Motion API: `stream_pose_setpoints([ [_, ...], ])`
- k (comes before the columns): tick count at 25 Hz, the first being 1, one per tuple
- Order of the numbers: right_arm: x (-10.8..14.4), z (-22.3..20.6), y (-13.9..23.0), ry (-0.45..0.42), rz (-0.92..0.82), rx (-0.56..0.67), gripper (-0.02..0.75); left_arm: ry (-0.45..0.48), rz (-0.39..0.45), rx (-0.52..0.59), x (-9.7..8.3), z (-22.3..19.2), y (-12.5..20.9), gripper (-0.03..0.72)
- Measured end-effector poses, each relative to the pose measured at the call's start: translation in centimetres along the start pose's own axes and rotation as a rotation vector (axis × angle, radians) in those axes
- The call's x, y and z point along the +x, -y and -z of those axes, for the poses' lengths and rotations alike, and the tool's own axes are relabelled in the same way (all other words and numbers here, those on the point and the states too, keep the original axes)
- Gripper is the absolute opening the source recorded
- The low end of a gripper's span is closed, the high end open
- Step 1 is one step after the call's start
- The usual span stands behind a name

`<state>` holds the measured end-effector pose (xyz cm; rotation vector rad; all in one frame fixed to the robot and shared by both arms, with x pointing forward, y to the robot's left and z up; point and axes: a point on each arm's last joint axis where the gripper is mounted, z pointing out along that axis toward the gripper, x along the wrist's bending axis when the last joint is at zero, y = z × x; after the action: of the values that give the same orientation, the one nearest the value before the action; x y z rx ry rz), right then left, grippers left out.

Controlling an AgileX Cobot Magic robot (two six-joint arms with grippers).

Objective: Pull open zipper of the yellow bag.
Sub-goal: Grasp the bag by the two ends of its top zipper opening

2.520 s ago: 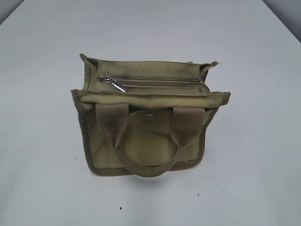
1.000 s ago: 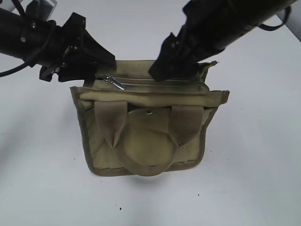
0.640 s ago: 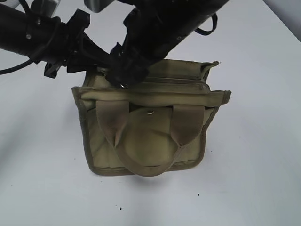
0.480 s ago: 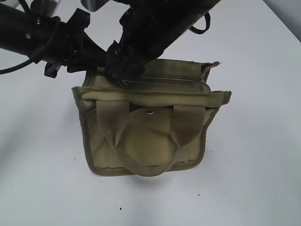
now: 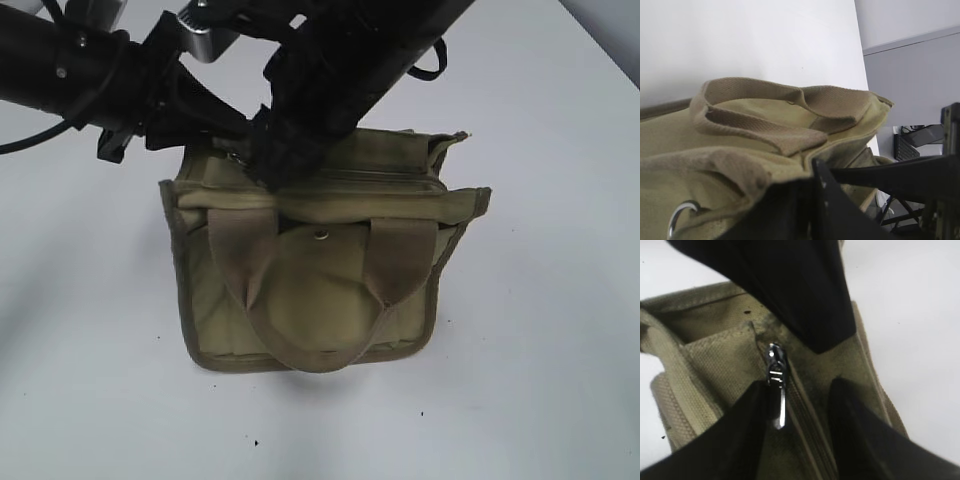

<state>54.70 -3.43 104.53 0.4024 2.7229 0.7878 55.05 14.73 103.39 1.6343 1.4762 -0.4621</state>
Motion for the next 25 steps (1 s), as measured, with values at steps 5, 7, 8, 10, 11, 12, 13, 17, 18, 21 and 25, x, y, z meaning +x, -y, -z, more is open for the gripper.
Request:
stream_pose_setpoints([
  [5, 0.1, -0.6, 0.2, -0.007, 0.003, 0.020, 0.221, 0.007, 0.011, -0.003, 0.0, -0.1, 0.0, 0.022],
  [7, 0.4, -0.8, 0.1, -0.016, 0.010, 0.029, 0.159, 0.008, 0.016, -0.002, 0.1, -0.2, -0.1, 0.022],
  [8, 0.5, -0.9, 0.2, -0.022, 0.014, 0.036, 0.114, 0.009, 0.018, -0.002, 0.1, -0.2, -0.1, 0.022],
  [10, 0.7, -0.9, 0.2, -0.034, 0.016, 0.047, 0.026, 0.010, 0.018, -0.001, 0.1, -0.2, -0.1, 0.022],
  [11, 0.8, -0.9, 0.3, -0.038, 0.018, 0.054, 0.007, 0.011, 0.018, 0.001, 0.1, -0.2, 0.0, 0.022],
  [12, 0.8, -0.9, 0.3, -0.041, 0.018, 0.063, 0.002, 0.012, 0.018, 0.004, 0.1, -0.2, 0.0, 0.022],
  [13, 0.7, -0.8, 0.4, -0.039, 0.018, 0.074, 0.002, 0.015, 0.019, 0.006, 0.1, -0.2, 0.0, 0.022],
  [17, 0.4, 0.0, 0.9, -0.001, -0.008, 0.156, 0.002, 0.024, 0.022, 0.012, -0.1, -0.3, 0.1, 0.022],
  [18, 0.2, 0.5, 1.2, 0.009, -0.027, 0.179, 0.002, 0.027, 0.024, 0.013, -0.1, -0.3, 0.1, 0.022],
  [21, -0.6, 2.6, 2.3, 0.022, -0.106, 0.240, 0.002, 0.036, 0.022, 0.010, -0.4, 0.0, 0.1, 0.022],
  [25, -2.5, 6.0, 4.8, 0.020, -0.251, 0.345, 0.002, 0.039, 0.015, 0.012, -0.6, 0.1, 0.2, 0.022],
])
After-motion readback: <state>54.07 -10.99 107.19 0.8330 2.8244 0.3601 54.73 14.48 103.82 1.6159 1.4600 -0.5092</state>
